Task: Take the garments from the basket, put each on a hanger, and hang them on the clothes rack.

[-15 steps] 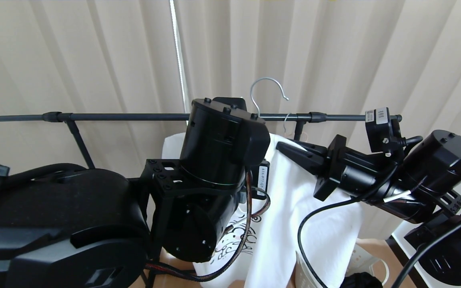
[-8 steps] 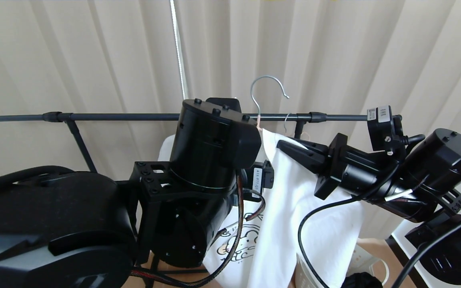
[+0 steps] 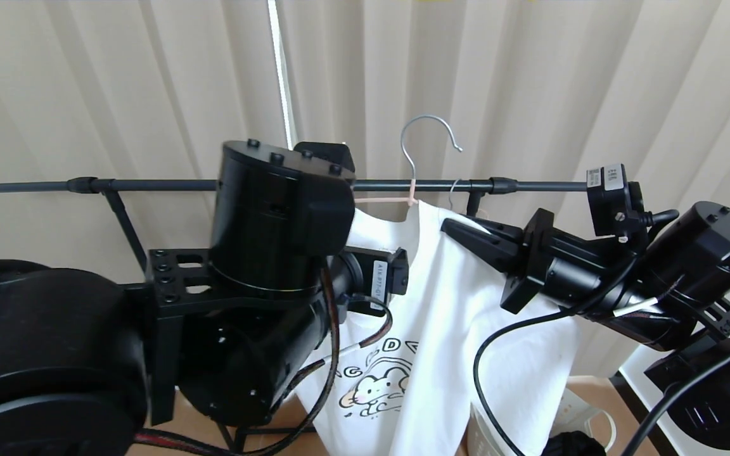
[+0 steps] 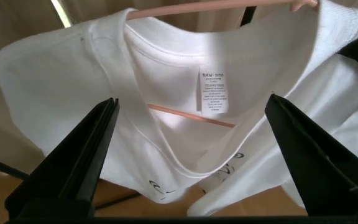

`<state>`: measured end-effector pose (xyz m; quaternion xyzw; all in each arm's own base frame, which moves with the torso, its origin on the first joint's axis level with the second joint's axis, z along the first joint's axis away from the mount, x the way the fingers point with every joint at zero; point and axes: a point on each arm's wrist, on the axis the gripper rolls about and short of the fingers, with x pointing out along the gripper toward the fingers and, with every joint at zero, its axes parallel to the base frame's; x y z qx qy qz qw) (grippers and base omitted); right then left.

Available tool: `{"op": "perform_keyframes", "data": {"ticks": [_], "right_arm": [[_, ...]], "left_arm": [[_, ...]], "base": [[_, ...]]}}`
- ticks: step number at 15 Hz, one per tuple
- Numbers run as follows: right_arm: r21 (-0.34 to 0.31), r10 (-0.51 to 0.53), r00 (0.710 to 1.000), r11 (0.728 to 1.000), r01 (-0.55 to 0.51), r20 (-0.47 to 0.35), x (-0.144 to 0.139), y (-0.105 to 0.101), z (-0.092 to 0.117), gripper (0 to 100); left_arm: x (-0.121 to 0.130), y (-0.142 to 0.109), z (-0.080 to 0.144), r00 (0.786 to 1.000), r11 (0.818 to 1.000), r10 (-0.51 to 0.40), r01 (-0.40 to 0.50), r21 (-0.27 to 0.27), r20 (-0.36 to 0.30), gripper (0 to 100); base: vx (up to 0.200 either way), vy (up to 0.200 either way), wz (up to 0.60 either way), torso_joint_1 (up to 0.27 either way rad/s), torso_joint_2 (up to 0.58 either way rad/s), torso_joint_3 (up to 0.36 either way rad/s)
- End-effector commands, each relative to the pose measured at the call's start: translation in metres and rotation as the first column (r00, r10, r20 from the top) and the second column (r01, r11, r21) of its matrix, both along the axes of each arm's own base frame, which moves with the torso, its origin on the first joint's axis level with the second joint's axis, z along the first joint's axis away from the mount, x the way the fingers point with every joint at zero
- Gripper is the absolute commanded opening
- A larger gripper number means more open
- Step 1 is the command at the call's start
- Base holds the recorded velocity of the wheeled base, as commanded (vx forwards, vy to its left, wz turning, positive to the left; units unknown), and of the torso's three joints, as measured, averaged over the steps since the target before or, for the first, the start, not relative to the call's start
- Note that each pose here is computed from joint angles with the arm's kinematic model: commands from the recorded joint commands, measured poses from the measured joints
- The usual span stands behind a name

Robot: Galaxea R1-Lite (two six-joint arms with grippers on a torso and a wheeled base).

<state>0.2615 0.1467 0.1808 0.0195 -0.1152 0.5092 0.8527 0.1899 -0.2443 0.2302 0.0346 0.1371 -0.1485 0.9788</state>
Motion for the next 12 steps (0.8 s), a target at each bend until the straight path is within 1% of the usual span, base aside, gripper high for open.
{"op": "perform_keyframes", "data": {"ticks": [1, 2, 4, 5, 6, 7, 9, 10, 11, 12], "right_arm": [[0.001, -0.009, 1.0, 1.0, 0.009, 0.001, 0.001, -0.003, 0.0, 0], [0.0, -0.011, 1.0, 1.0, 0.011, -0.001, 0.001, -0.004, 0.0, 0], [0.004, -0.008, 1.0, 1.0, 0.008, 0.009, 0.0, -0.005, 0.002, 0], [0.004, -0.006, 1.0, 1.0, 0.006, 0.009, -0.001, -0.005, 0.001, 0], [0.003, -0.002, 1.0, 1.0, 0.001, 0.009, -0.002, -0.005, 0.001, 0], [0.0, 0.004, 1.0, 1.0, -0.004, 0.005, -0.002, -0.005, -0.001, 0], [-0.009, 0.025, 1.0, 1.0, -0.025, -0.001, -0.005, -0.006, -0.003, 0], [-0.005, 0.041, 0.999, 0.999, -0.041, 0.019, -0.007, -0.007, -0.002, 0], [-0.004, 0.04, 0.999, 0.999, -0.04, 0.024, -0.007, -0.008, -0.003, 0], [-0.005, 0.044, 0.999, 0.999, -0.044, 0.024, -0.008, -0.009, -0.004, 0]], "left_arm": [[-0.013, 0.028, 0.016, 0.999, 1.0, -0.015, 0.015, 0.009, 0.042, 100], [-0.016, 0.036, 0.019, 0.998, 0.999, -0.035, 0.035, 0.011, 0.048, 100], [-0.021, 0.05, 0.023, 0.995, 0.997, -0.072, 0.07, 0.035, 0.062, 100], [-0.023, 0.061, 0.023, 0.992, 0.993, -0.106, 0.102, 0.061, 0.069, 100], [-0.024, 0.072, 0.024, 0.984, 0.984, -0.161, 0.155, 0.084, 0.071, 100], [-0.022, 0.081, 0.025, 0.976, 0.976, -0.204, 0.197, 0.092, 0.076, 100], [-0.018, 0.09, 0.026, 0.968, 0.967, -0.237, 0.227, 0.115, 0.078, 100], [-0.012, 0.099, 0.027, 0.961, 0.957, -0.264, 0.249, 0.15, 0.088, 100], [-0.006, 0.106, 0.028, 0.953, 0.948, -0.287, 0.267, 0.175, 0.095, 100], [-0.002, 0.113, 0.027, 0.942, 0.934, -0.323, 0.301, 0.191, 0.094, 100]], "base": [[0.0, 0.0, 0.0, 0.0, 0.0, 0.0], [0.0, 0.0, 0.0, 0.0, 0.0, 0.0], [0.0, 0.0, 0.0, 0.0, 0.0, 0.0], [0.0, 0.0, 0.0, 0.0, 0.0, 0.0], [0.0, 0.0, 0.0, 0.0, 0.0, 0.0], [0.0, 0.0, 0.0, 0.0, 0.0, 0.0], [0.0, 0.0, 0.0, 0.0, 0.0, 0.0], [0.0, 0.0, 0.0, 0.0, 0.0, 0.0], [0.0, 0.0, 0.0, 0.0, 0.0, 0.0], [0.0, 0.0, 0.0, 0.0, 0.0, 0.0]]}}
